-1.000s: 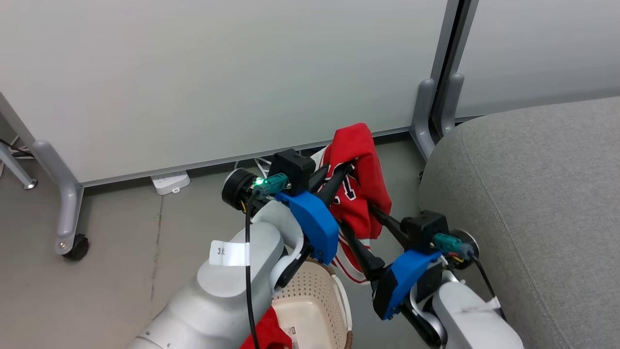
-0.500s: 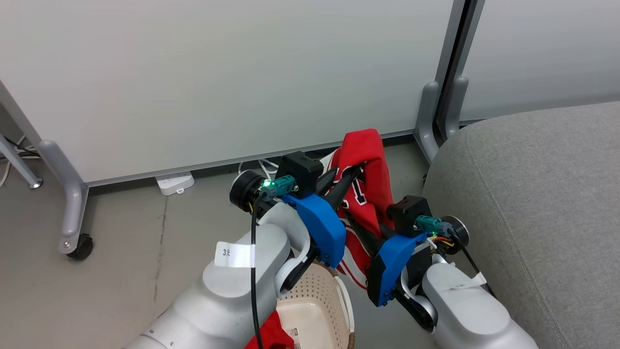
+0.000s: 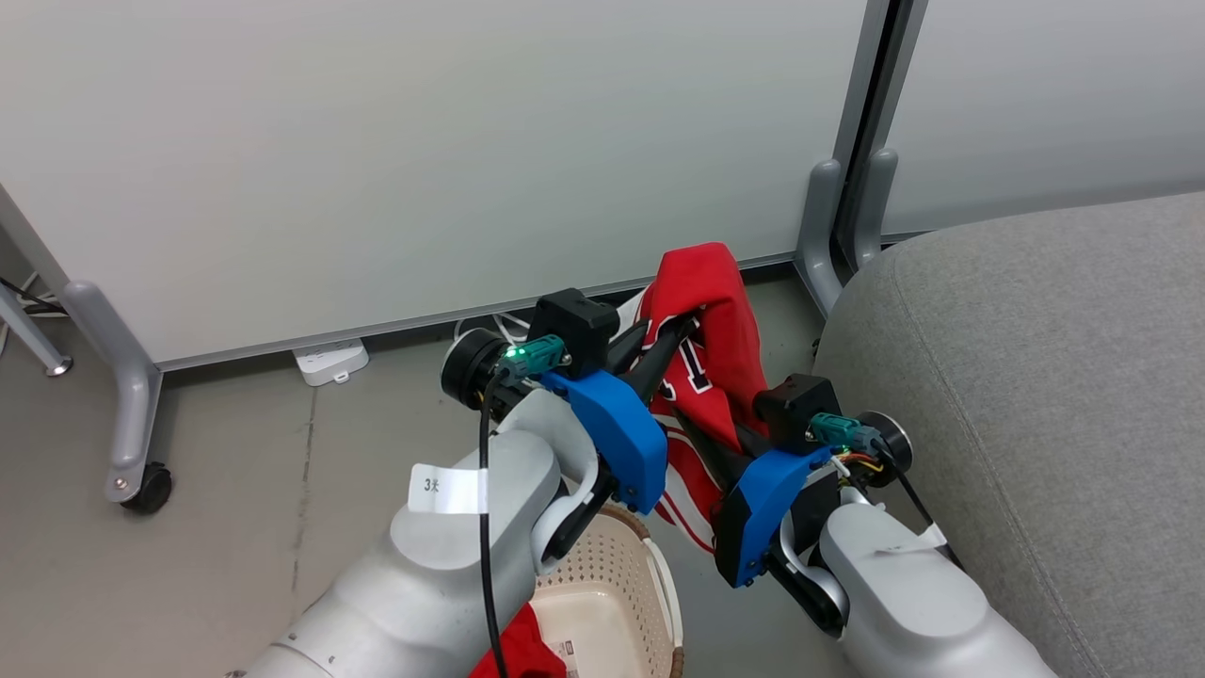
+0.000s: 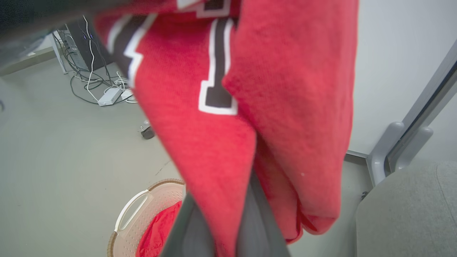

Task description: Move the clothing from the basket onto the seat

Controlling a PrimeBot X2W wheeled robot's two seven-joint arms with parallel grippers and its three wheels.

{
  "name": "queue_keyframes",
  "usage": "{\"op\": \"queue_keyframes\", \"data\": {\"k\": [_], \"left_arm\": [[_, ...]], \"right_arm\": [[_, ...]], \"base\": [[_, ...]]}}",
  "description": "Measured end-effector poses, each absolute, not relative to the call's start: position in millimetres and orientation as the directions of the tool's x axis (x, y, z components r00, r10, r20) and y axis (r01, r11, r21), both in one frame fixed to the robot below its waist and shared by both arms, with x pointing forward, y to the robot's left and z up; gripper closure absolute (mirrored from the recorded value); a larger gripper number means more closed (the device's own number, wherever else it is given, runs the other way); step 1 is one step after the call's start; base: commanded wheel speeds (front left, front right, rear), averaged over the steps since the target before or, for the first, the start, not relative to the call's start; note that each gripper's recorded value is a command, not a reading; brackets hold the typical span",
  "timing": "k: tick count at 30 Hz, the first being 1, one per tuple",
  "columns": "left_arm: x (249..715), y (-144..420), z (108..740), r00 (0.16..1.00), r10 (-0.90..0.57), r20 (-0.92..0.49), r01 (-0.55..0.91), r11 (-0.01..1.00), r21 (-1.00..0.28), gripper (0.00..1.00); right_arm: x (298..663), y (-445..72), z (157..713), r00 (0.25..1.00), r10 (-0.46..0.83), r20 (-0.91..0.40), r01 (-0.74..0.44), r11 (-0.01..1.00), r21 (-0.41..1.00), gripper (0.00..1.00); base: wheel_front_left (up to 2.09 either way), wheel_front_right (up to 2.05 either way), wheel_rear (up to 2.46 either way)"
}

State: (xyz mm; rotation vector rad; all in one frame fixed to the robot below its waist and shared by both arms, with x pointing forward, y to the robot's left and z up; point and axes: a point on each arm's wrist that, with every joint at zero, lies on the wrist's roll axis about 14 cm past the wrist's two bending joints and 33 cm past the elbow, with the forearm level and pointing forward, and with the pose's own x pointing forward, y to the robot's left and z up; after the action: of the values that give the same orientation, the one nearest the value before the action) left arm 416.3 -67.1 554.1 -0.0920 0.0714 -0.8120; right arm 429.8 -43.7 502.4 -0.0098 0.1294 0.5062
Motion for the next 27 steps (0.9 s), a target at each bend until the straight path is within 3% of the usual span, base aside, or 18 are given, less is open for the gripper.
{"op": "queue_keyframes", "data": {"k": [10, 12, 14, 15, 27], "left_arm": [[419, -65, 552, 0.695, -0.718, -0.030, 0.711, 0.693, -0.119, 1.00], [419, -66, 552, 0.696, -0.718, -0.030, 0.710, 0.693, -0.123, 0.95], [419, -66, 552, 0.696, -0.717, -0.030, 0.710, 0.694, -0.123, 0.63], [420, -65, 553, 0.700, -0.714, -0.026, 0.707, 0.697, -0.118, 0.00], [423, -44, 558, 0.761, -0.646, 0.058, 0.646, 0.749, -0.144, 0.00]], "right_arm": [[430, -47, 502, 0.871, 0.476, -0.124, -0.477, 0.879, 0.022, 1.00], [430, -47, 501, 0.871, 0.475, -0.123, -0.476, 0.879, 0.026, 1.00], [430, -47, 501, 0.871, 0.476, -0.124, -0.477, 0.879, 0.024, 1.00], [430, -47, 501, 0.870, 0.477, -0.124, -0.478, 0.878, 0.024, 1.00], [432, -47, 502, 0.872, 0.477, -0.113, -0.477, 0.879, 0.029, 1.00]], "base": [[0.00, 0.00, 0.00], [0.00, 0.00, 0.00], [0.00, 0.00, 0.00], [0.00, 0.00, 0.00], [0.00, 0.00, 0.00]]}}
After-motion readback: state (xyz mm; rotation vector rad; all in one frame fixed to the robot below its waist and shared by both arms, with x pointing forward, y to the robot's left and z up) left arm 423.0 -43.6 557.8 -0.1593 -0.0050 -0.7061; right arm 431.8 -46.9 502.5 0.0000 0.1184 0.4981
